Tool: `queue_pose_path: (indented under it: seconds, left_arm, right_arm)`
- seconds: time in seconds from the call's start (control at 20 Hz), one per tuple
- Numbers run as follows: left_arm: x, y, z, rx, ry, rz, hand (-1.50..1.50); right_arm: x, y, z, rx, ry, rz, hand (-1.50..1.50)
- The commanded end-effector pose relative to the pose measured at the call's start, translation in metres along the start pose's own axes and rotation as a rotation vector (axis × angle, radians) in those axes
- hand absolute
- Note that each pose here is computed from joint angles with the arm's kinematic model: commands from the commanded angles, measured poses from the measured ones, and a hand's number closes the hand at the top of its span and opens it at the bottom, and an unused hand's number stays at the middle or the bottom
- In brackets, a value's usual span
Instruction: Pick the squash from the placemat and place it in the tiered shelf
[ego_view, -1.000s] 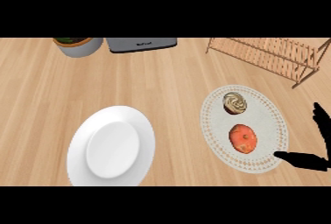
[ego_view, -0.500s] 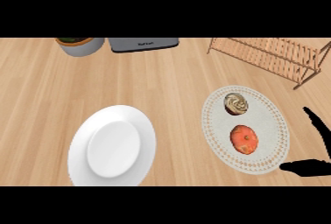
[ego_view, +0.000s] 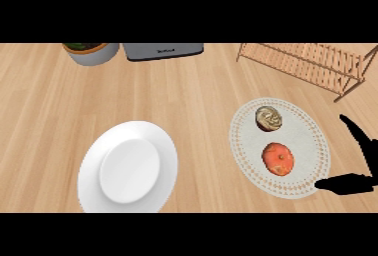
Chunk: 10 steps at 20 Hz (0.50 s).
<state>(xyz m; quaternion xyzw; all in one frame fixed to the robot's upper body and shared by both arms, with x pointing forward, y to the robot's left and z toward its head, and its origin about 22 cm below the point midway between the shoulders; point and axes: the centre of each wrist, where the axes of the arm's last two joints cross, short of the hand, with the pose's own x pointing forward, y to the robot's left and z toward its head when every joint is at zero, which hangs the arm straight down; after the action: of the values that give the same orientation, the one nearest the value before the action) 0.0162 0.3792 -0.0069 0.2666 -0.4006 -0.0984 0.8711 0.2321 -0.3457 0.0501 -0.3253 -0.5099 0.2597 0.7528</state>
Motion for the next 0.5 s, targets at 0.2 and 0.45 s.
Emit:
queue_pose_path:
  seconds: [0.2, 0.45]
  left_arm:
    - [0.103, -0.032, -0.033, -0.062, -0.535, 0.221, 0.00]
    - [0.104, -0.035, -0.038, -0.067, -0.551, 0.225, 0.00]
  right_arm:
    - [0.026, 0.004, 0.003, -0.005, 0.035, 0.012, -1.50]
    - [0.042, 0.012, 0.007, 0.002, 0.049, 0.019, -1.50]
